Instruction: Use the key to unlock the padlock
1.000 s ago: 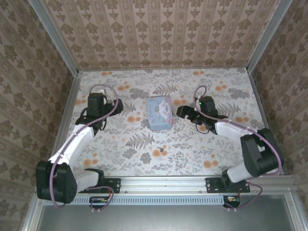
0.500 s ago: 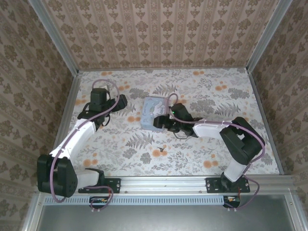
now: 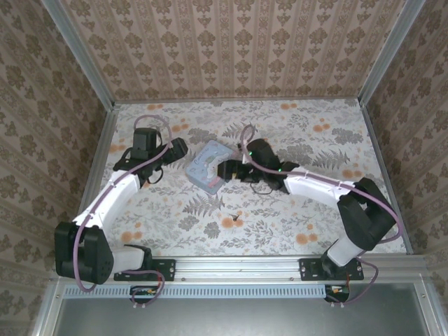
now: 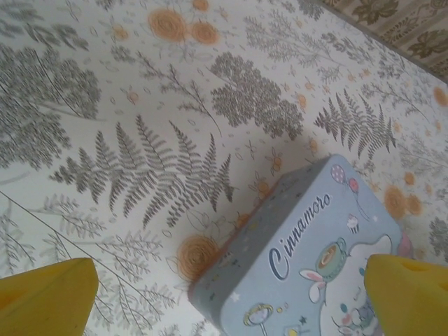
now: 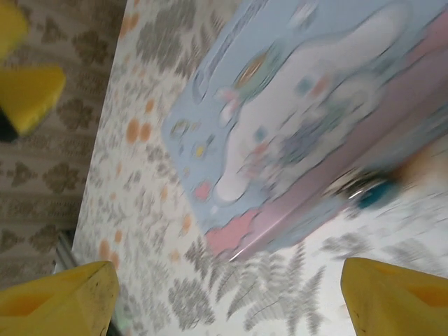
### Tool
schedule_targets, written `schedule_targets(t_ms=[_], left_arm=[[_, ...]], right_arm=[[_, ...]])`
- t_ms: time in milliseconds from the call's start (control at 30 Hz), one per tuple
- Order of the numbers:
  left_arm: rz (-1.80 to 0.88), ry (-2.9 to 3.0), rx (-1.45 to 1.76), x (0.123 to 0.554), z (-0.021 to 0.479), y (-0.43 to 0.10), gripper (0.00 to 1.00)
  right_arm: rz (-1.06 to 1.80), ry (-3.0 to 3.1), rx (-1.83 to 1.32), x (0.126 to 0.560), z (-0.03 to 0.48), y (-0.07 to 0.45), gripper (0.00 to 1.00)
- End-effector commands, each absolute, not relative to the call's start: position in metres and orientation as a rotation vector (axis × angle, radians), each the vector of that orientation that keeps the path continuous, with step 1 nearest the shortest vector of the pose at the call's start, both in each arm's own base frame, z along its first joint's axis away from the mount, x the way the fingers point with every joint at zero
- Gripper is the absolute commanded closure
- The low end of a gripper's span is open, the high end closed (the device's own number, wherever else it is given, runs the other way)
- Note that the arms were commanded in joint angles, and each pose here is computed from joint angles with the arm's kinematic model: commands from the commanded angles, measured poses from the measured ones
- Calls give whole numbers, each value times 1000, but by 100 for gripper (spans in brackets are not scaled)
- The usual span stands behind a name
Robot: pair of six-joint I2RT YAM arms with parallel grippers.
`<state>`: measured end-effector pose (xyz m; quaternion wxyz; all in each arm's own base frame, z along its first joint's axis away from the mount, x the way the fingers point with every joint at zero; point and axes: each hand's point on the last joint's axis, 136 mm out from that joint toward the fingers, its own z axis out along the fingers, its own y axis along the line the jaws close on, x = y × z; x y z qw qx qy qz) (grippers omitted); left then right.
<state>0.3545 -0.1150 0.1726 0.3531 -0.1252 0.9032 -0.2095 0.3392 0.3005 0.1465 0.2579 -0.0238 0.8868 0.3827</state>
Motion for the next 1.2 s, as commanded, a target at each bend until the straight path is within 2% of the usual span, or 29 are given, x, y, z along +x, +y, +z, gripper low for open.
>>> schedule_targets(t_ms=[0,200,433,867,1167], left_arm=[[-653,2403,-367,331,160,-133,0],[-693,2473,-345,310,132,-162,0],[-661,2527,-318,307,104,-186,0],[-657,2531,-263,351,92,-211,0],[-720,2537,-142,381,103,-248,0]], right_arm=[[919,2425,-44,372,149,268,15],[878,2446,13,435,137,250,15],[1022,2471,55,465,116,276,18],[1160,2454,52,458,110,302,20],[1173,2420,108,427,108,280,21]])
